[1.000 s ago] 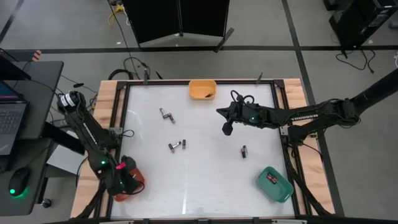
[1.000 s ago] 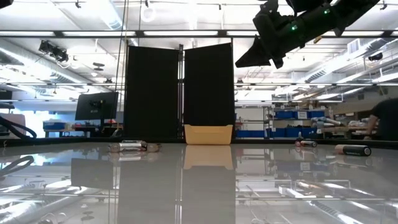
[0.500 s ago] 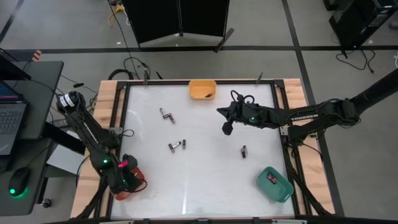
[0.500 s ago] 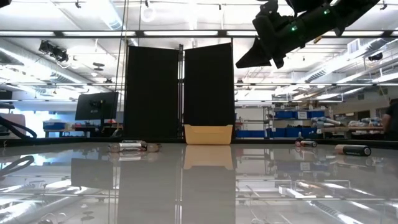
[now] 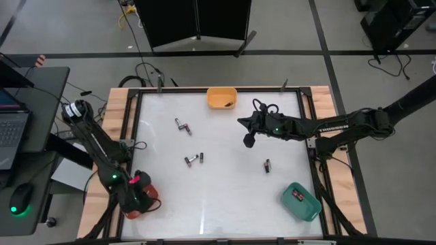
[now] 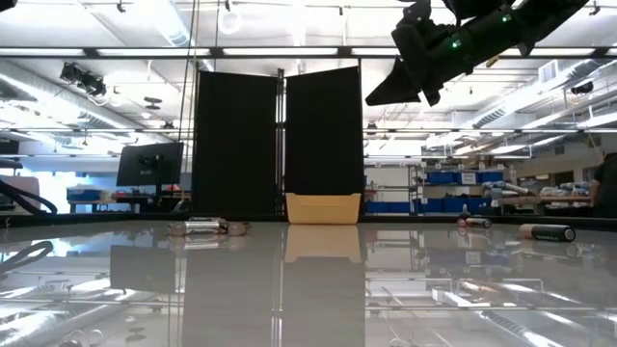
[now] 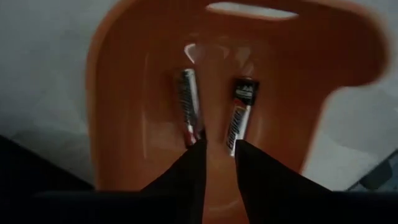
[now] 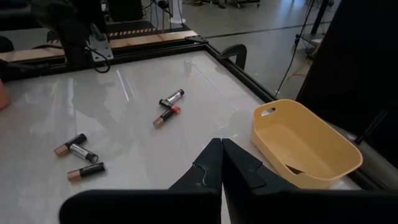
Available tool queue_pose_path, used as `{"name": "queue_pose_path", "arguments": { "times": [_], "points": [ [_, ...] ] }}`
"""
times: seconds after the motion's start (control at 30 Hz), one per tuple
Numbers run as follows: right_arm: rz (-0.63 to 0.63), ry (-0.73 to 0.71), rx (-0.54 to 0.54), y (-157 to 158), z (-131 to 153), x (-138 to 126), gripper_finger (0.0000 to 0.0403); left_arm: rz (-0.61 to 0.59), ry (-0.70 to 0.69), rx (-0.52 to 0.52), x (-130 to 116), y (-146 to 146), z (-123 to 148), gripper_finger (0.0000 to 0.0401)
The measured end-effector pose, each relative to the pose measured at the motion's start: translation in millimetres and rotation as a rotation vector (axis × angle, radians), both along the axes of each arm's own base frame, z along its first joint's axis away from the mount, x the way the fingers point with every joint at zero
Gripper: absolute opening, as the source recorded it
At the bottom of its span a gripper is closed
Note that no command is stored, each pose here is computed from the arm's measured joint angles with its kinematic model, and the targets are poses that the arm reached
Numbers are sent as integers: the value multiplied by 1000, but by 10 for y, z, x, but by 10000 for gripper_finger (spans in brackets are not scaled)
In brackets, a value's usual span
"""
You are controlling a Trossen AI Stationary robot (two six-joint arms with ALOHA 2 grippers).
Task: Sort batteries
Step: Put the black-brown battery into the yellow bin
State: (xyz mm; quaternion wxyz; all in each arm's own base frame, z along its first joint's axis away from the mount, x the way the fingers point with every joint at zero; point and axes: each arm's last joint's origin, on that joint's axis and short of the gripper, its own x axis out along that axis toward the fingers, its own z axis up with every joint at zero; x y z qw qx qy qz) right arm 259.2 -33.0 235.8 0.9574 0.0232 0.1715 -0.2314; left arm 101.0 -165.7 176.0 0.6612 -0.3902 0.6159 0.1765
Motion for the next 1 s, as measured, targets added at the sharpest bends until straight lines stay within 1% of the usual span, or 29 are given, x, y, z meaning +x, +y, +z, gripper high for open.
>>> {"name": "queue_pose_path", "arguments": {
  "times": [0.13,0.2,0.3,0.37,0.47,0.57,0.67,0.8,1.0],
  "points": [
    [7,2,-18,0,6,2,12,-45,-70,99,37,-2,237,80],
    [10,5,-25,0,7,3,12,-47,-128,140,73,10,368,61],
    [14,11,-38,-2,7,3,12,-33,-221,182,139,65,528,18],
    [15,13,-39,-2,7,2,12,-9,-273,206,197,127,585,8],
    [22,14,-37,0,4,2,12,-21,-300,252,298,246,614,7],
    [37,19,-30,3,-20,23,11,-72,-315,318,435,398,616,4],
    [45,39,-22,0,-99,76,11,-131,-363,385,633,574,628,3],
    [93,51,-1,5,-241,191,11,-207,-490,398,923,799,638,2],
    [119,88,21,46,-413,286,11,-253,-560,433,1180,1235,554,1]
  ]
}}
